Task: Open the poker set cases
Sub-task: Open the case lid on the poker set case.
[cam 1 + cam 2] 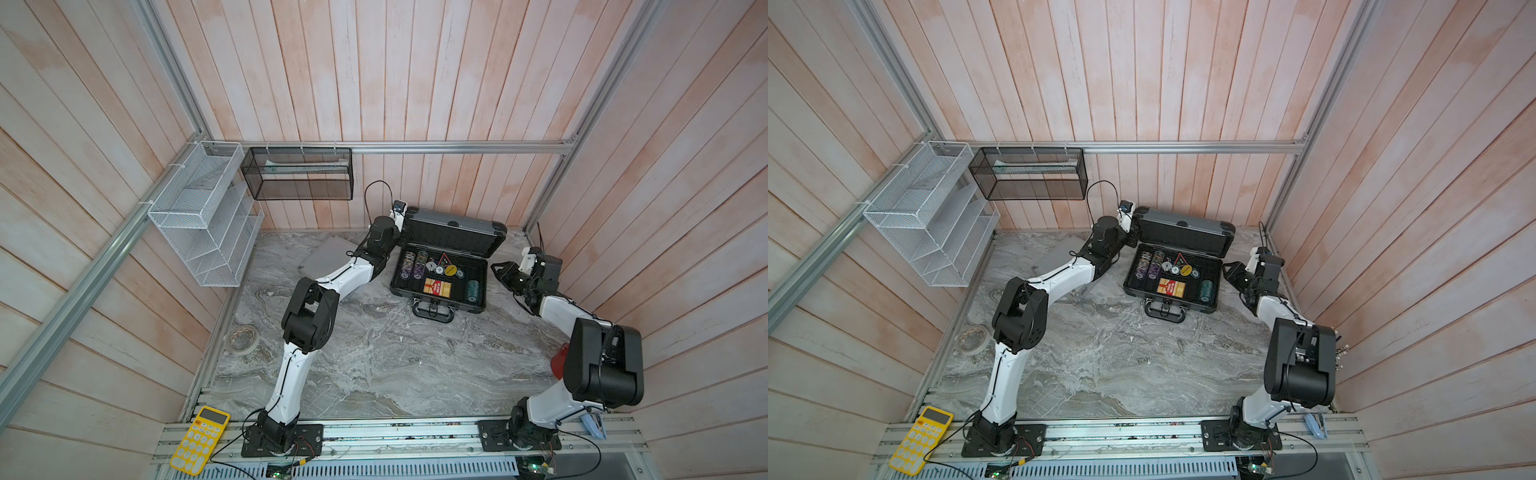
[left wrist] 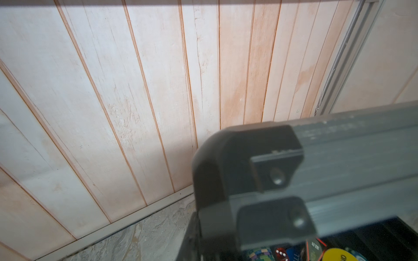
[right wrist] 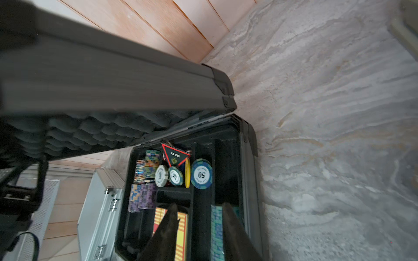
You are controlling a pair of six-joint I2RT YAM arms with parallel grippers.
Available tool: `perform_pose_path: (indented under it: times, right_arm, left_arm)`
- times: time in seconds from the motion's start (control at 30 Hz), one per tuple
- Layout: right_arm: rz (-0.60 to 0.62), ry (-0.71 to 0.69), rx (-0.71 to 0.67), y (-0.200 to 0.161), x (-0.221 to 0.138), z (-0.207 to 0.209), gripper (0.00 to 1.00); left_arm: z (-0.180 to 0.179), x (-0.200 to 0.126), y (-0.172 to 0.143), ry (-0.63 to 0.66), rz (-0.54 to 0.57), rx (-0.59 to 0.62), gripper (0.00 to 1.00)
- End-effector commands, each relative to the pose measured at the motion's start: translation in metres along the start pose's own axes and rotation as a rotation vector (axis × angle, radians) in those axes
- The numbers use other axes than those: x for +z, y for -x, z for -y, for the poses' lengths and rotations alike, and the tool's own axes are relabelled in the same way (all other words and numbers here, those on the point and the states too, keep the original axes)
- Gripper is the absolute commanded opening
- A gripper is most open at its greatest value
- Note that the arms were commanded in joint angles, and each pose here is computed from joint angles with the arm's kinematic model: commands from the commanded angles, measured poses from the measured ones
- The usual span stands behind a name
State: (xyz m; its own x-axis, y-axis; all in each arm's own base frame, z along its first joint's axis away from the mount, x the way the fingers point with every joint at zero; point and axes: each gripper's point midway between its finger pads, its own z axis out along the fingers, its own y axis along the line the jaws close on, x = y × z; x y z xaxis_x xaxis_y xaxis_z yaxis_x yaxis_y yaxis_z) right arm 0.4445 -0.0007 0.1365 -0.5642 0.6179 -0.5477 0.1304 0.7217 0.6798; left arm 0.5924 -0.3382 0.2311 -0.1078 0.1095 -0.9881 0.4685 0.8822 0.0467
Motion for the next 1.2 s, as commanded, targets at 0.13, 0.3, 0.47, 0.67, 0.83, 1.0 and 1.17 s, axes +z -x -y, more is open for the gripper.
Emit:
perform_pose_path:
  times: [0.13,0.3,0.47,0.67,0.83,1.0,1.17]
  right_arm:
    - [-0.134,-0.187,-0.053,-0.044,0.017,0.046,0.41]
    - [-0.195,-0.234,-0.082,-0.060,0.034,0.057,0.41]
    - [-0.206,-0.261,-0.097,-0.063,0.044,0.063,0.32]
    - [-0.199,-0.287,-0.148,-0.052,0.049,0.064,0.16]
    - [-0.197,-0.305,-0.214,-0.041,0.053,0.064,0.07]
    - [-0.203,-0.297,-0.242,-0.038,0.061,0.064,0.04]
    - [-0.221,-0.284,-0.262,-0.037,0.073,0.067,0.02]
  left_arm:
    - [0.014,0.024,-0.029,-0.016,-0.117,-0.038,0.00]
    - [0.012,0.036,-0.033,-0.001,-0.142,-0.053,0.00]
    - [0.009,0.047,-0.035,0.017,-0.138,-0.075,0.00]
    - [-0.009,0.065,-0.054,0.050,-0.151,-0.157,0.00]
    - [-0.017,0.077,-0.080,0.056,-0.180,-0.209,0.00]
    - [-0.018,0.080,-0.090,0.051,-0.184,-0.246,0.00]
    - [-0.023,0.083,-0.096,0.062,-0.178,-0.280,0.00]
